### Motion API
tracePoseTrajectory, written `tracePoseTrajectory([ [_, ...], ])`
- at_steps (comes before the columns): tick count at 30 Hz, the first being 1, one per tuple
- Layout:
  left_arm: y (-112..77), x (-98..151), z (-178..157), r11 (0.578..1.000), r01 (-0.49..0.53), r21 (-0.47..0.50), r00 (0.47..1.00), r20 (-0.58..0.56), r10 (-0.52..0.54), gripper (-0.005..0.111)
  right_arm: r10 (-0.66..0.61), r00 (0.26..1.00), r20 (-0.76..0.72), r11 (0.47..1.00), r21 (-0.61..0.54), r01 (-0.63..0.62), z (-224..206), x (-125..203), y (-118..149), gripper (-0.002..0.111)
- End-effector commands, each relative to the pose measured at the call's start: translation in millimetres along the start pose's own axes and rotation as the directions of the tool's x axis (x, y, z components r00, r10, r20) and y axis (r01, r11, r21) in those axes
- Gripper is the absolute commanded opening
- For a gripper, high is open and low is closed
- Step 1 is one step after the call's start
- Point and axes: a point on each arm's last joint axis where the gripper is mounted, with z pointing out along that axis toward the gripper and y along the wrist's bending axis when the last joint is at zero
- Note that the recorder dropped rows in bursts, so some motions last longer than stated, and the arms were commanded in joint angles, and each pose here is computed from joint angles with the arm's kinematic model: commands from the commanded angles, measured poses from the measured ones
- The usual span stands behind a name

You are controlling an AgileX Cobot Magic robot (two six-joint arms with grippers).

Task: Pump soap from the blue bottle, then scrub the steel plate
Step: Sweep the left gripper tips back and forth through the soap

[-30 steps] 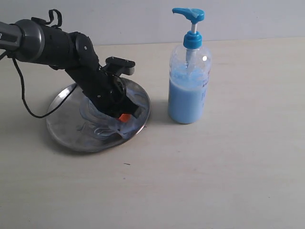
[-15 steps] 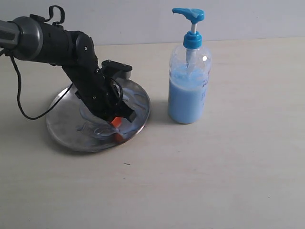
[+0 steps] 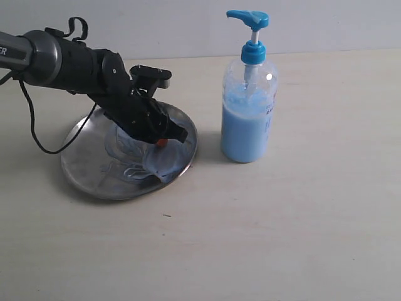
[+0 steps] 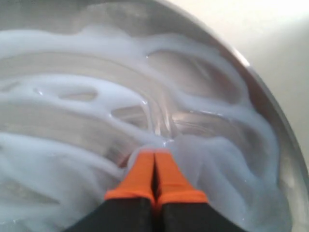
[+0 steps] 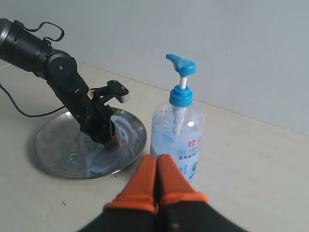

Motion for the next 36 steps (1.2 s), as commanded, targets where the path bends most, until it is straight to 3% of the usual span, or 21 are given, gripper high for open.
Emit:
tracePoseTrajectory([
  [1, -0.7, 11.7, 14.6, 0.999, 0.003, 0.035, 0.998, -0.055, -0.001, 0.0, 0.002, 1.0, 0.013, 1.0, 0.003, -0.002, 0.2, 0.0, -0.2, 0.0],
  [12, -14.3, 21.1, 13.0, 0.977, -0.075, 0.199, 0.985, -0.138, 0.104, 0.0, 0.002, 1.0, 0.015, 1.0, 0.003, -0.002, 0.2, -0.2, -0.2, 0.0],
  [23, -20.4, 33.8, 7.0, 0.957, -0.069, 0.283, 0.951, -0.27, 0.149, 0.0, 0.008, 1.0, 0.014, 1.0, 0.001, -0.008, 0.2, -0.1, 0.0, 0.0],
  [36, -5.7, 34.9, 2.0, 0.99, -0.054, 0.131, 0.941, -0.324, 0.094, 0.0, 0.016, 1.0, 0.008, 1.0, -0.004, -0.016, 0.3, 0.5, 0.4, 0.0],
])
